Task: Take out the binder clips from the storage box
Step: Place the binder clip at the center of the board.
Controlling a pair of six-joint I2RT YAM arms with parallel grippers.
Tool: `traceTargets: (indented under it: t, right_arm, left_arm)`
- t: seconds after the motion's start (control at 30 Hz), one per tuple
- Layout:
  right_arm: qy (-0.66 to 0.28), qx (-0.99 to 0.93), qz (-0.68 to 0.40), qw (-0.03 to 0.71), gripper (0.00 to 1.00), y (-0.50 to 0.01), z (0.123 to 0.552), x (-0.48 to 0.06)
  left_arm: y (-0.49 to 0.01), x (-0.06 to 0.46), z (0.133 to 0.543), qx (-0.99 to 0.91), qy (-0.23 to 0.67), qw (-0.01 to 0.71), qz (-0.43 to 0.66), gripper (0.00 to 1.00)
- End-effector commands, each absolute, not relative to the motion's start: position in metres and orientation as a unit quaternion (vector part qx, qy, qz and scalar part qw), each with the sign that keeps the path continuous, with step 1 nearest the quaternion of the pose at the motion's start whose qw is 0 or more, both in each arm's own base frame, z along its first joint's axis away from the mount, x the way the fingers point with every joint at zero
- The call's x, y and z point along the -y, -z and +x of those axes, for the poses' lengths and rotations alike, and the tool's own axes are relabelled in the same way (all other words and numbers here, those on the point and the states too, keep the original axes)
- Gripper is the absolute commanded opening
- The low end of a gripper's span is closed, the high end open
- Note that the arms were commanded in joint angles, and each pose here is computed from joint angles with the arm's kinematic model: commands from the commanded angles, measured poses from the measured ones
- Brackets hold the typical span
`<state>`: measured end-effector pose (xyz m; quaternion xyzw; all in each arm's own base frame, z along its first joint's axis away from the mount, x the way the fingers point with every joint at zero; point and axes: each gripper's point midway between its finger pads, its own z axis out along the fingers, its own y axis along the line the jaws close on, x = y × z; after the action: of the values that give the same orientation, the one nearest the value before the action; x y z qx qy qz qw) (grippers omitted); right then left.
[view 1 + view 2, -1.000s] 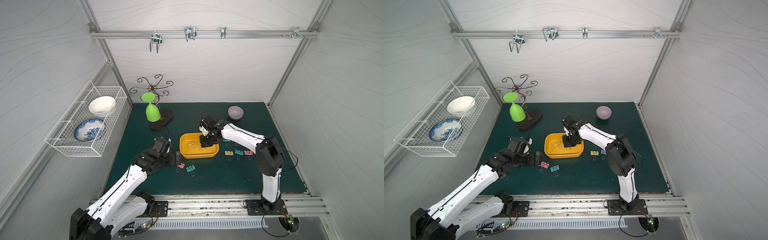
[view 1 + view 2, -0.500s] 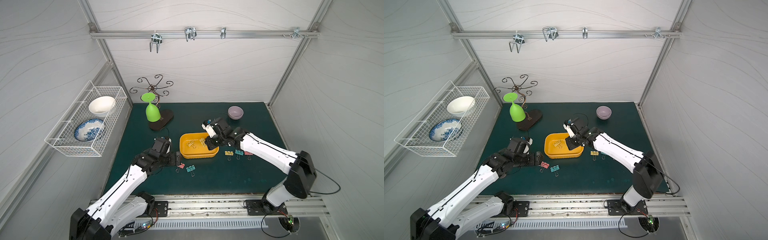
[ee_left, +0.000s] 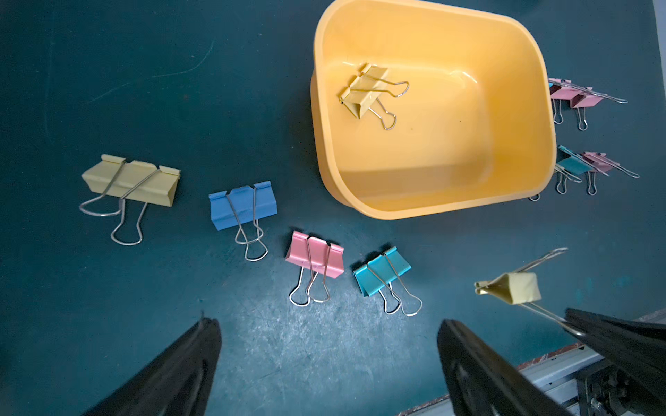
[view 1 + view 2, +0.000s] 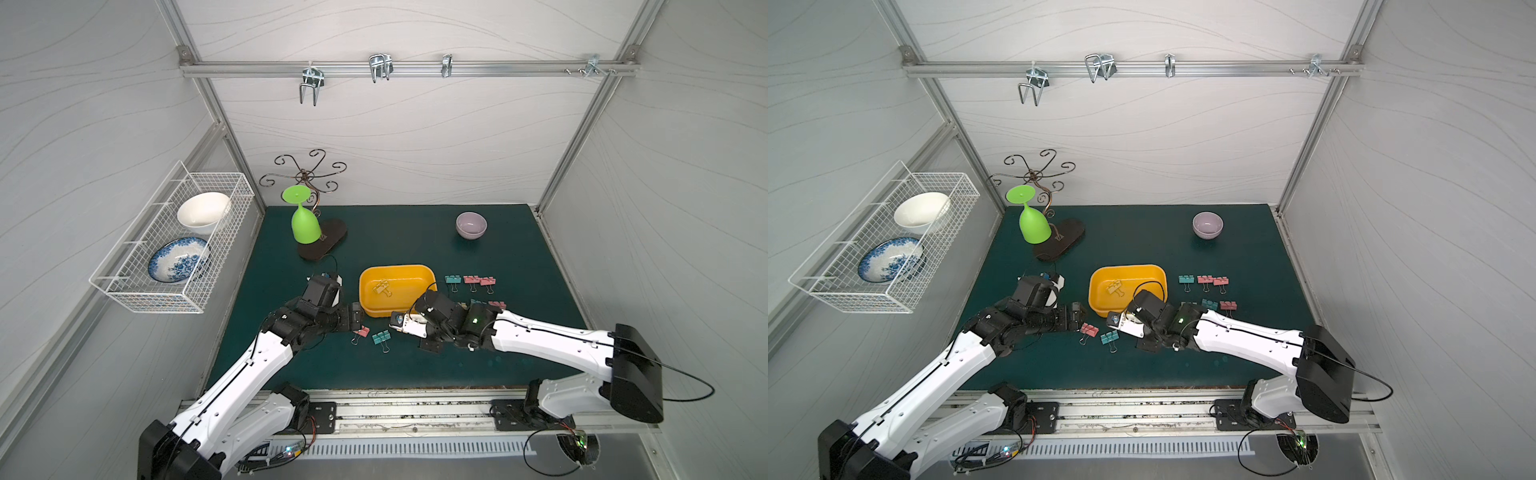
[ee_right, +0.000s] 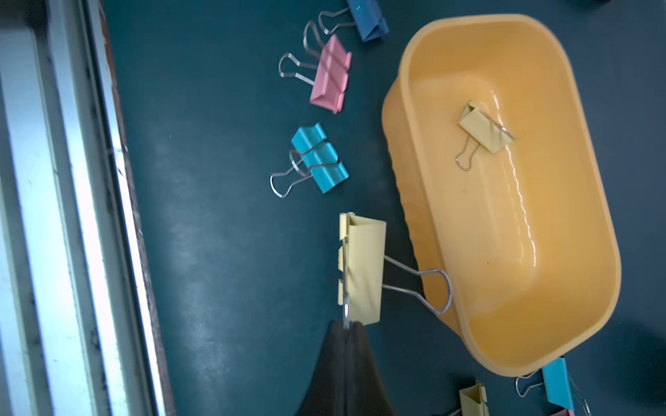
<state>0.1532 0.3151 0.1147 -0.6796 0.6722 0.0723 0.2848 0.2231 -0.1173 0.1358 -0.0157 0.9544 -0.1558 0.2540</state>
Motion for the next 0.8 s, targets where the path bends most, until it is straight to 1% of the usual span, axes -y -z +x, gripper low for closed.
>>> traceTargets:
  t: [0.0, 0.1, 0.37, 0.5, 0.67, 0.77]
  right_arm:
    - [-0.035, -0.632, -0.713, 0.302, 0.00, -0.110, 0.156, -0.319]
    - [-0.009, -0.629, -0.720, 0.294, 0.00, -0.093, 0.159, -0.324]
    - [0.046, -0.616, -0.704, 0.350, 0.00, -0.082, 0.182, -0.352]
    - [0.083, -0.612, -0.699, 0.362, 0.00, -0.075, 0.195, -0.352]
    - [0.095, -0.605, -0.718, 0.332, 0.00, -0.057, 0.187, -0.341]
    - [0.086, -0.601, -0.731, 0.311, 0.02, -0.047, 0.176, -0.335]
  left_arm:
    - [-0.154, 0.122, 0.234, -0.944, 0.171, 0.281, -0.021, 0.98]
    - [-0.153, 0.120, 0.235, -0.945, 0.166, 0.281, -0.023, 0.98]
    - [-0.153, 0.118, 0.235, -0.946, 0.158, 0.281, -0.023, 0.98]
    - [-0.153, 0.115, 0.233, -0.947, 0.154, 0.282, -0.023, 0.98]
    - [-0.153, 0.114, 0.233, -0.946, 0.152, 0.284, -0.022, 0.98]
    - [-0.152, 0.116, 0.234, -0.947, 0.154, 0.282, -0.022, 0.98]
